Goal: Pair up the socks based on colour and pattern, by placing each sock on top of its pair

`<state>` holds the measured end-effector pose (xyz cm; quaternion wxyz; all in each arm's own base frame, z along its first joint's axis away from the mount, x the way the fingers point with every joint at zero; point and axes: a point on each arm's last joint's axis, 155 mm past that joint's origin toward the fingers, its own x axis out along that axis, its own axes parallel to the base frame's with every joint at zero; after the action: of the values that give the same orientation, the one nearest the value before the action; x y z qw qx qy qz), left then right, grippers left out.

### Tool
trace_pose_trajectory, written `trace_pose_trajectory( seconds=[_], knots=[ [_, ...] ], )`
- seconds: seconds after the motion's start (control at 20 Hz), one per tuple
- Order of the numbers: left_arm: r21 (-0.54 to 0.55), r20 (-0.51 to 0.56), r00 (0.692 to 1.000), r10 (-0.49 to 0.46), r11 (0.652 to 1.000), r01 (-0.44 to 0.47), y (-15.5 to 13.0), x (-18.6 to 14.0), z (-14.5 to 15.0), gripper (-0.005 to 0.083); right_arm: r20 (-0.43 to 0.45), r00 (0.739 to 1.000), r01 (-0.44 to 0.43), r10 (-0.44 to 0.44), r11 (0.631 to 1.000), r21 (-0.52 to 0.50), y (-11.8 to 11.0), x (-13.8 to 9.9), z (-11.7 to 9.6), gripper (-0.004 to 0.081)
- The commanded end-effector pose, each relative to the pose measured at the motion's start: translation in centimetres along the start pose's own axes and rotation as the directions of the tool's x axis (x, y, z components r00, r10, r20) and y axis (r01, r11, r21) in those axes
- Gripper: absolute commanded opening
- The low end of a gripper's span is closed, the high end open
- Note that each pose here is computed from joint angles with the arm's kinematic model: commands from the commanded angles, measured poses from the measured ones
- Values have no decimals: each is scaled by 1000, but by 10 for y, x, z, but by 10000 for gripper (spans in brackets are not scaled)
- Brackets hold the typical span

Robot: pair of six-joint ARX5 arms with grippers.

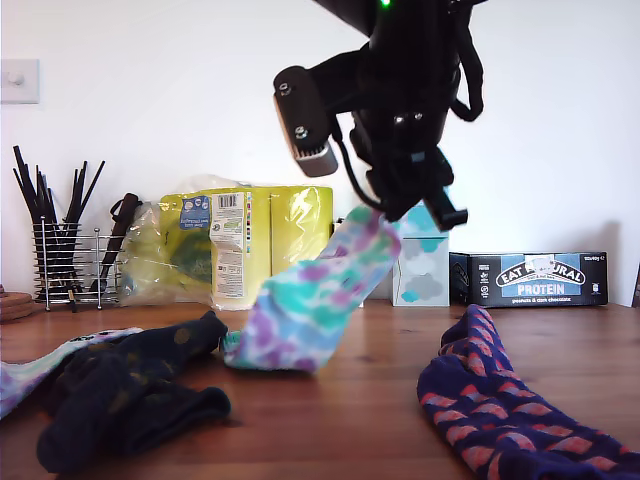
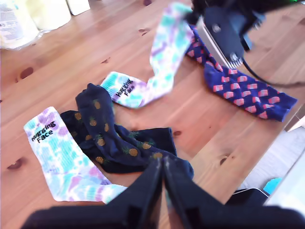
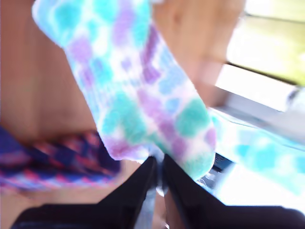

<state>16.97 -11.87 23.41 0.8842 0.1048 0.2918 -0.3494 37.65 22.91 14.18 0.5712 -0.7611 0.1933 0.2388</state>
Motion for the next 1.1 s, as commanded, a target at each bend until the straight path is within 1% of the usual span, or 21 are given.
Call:
trace_pose_trajectory(
  seconds=[0.0,0.05,0.1,0.15,0.25,0.3,0.35,0.4,0.5,0.55,0.6,0.65,0.7,0.75,0.8,0.85,0.9,1.0,1.05],
  knots=[
    [-4,0,1000,-16,1000,16,-3,1,-1,-19,-24,1000,13,-14,999,-36,-6,-2,-6,-13],
    [-3,1,1000,-18,1000,18,-4,1,-1,-19,-35,999,10,-12,998,-68,-5,-2,-8,-13],
    [-1,2,1000,-20,1000,20,-4,1,-1,-19,-42,999,-14,9,994,-105,0,-3,-10,-13],
    [0,2,1000,-21,1000,21,-4,1,-1,-19,-41,999,-41,36,990,-137,8,-7,-8,-13],
    [3,3,1000,-24,1000,24,-5,1,0,-19,-48,988,-152,145,965,-215,41,-17,-4,-13],
    [5,5,1000,-25,1000,25,-5,1,0,-19,-51,978,-211,205,949,-233,58,-23,-3,-13],
    [6,7,1000,-24,1000,24,-5,1,1,-19,-54,962,-273,269,929,-249,76,-31,-2,-13],
    [7,8,1000,-24,1000,24,-5,1,1,-19,-57,940,-340,338,902,-267,96,-41,-2,-13],
    [8,11,1000,-23,1000,23,-5,1,2,-19,-41,897,-432,441,850,-301,126,-63,7,-13],
    [8,11,1000,-23,1000,23,-5,1,2,-19,-21,883,-450,468,834,-318,134,-72,15,-13],
    [8,12,1000,-23,1000,23,-5,1,2,-19,-2,872,-465,489,828,-314,140,-77,21,-13],
    [8,12,1000,-23,1000,23,-5,1,2,-19,26,855,-485,517,817,-311,148,-85,30,-13],
    [8,12,1000,-23,1000,23,-5,1,2,-19,67,830,-508,554,800,-320,157,-94,40,-13],
    [9,13,1000,-23,1000,23,-5,1,2,-19,103,811,-520,576,790,-325,164,-102,51,-13],
    [9,14,1000,-22,1000,22,-5,1,3,-19,128,799,-530,588,788,-314,167,-106,57,-6],
    [9,14,1000,-22,1000,22,-5,1,3,-19,133,795,-536,591,789,-301,168,-108,59,30],
    [9,14,1000,-22,1000,22,-5,1,3,-19,132,793,-545,594,790,-282,169,-109,59,92],
    [9,14,1000,-22,1000,22,-5,1,3,-19,125,788,-562,603,787,-255,172,-112,58,252],
    [9,14,1000,-22,1000,22,-5,1,3,-19,120,786,-567,607,785,-250,173,-113,57,316]
  ],
)
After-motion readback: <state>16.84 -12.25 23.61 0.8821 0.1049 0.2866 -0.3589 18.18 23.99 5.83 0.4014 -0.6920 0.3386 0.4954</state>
